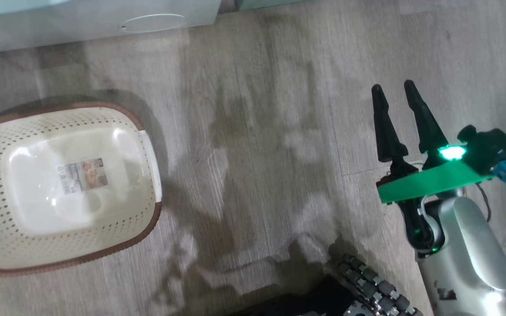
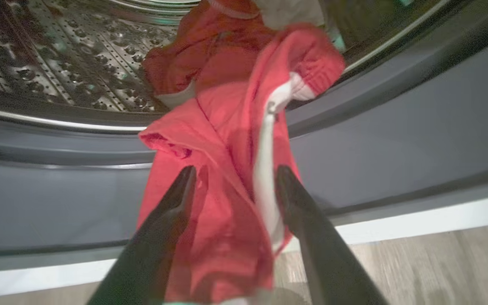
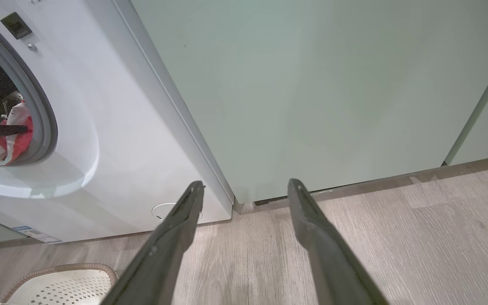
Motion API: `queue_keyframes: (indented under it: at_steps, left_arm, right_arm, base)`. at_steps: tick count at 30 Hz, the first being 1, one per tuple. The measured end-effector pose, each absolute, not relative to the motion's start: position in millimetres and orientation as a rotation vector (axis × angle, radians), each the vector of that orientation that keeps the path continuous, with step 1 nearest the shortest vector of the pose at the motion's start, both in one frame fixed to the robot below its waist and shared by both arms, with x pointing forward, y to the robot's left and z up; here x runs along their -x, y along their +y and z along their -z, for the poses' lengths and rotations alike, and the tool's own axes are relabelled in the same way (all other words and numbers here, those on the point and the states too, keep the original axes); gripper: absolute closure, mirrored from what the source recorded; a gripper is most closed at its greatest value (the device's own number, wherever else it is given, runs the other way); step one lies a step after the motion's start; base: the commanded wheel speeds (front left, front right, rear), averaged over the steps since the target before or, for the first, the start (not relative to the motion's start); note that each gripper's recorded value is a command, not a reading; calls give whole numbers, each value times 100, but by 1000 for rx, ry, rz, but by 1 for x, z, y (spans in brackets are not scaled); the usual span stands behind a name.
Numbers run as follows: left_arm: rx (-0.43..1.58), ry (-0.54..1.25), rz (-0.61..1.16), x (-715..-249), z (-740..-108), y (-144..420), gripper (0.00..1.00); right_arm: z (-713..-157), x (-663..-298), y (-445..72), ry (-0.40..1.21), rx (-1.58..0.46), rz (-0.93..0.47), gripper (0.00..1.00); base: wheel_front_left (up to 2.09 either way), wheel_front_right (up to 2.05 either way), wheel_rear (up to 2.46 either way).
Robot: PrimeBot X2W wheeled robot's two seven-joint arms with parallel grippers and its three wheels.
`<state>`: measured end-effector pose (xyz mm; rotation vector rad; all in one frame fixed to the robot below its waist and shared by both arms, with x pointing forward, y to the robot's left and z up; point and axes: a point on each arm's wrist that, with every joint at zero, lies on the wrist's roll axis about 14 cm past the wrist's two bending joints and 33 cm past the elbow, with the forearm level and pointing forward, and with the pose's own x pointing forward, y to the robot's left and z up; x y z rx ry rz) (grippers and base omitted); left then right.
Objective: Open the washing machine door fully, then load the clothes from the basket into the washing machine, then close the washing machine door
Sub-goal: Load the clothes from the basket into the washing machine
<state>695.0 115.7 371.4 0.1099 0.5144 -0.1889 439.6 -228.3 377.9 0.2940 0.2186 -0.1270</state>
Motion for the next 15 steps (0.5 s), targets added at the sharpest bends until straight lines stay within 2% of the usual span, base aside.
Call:
queue_keyframes:
  at_steps: [8, 13, 14, 15]
  left_arm:
    - [-117, 651, 195, -691, -345, 113, 0]
    - [-98, 672, 199, -694, -344, 110, 0]
    - [-96, 673, 205, -695, -344, 108, 54]
    - [-96, 674, 207, -696, -343, 107, 100]
  right_arm:
    - [-378, -438, -236, 217, -292, 148, 0]
    - [-376, -437, -236, 224, -294, 150, 0]
    - [-376, -437, -236, 225, -294, 150, 0]
    - [-376, -436, -236, 227, -294, 149, 0]
  base:
    - [0, 0, 0]
    - [0, 0, 0]
    - [0, 0, 0]
    - [0, 0, 0]
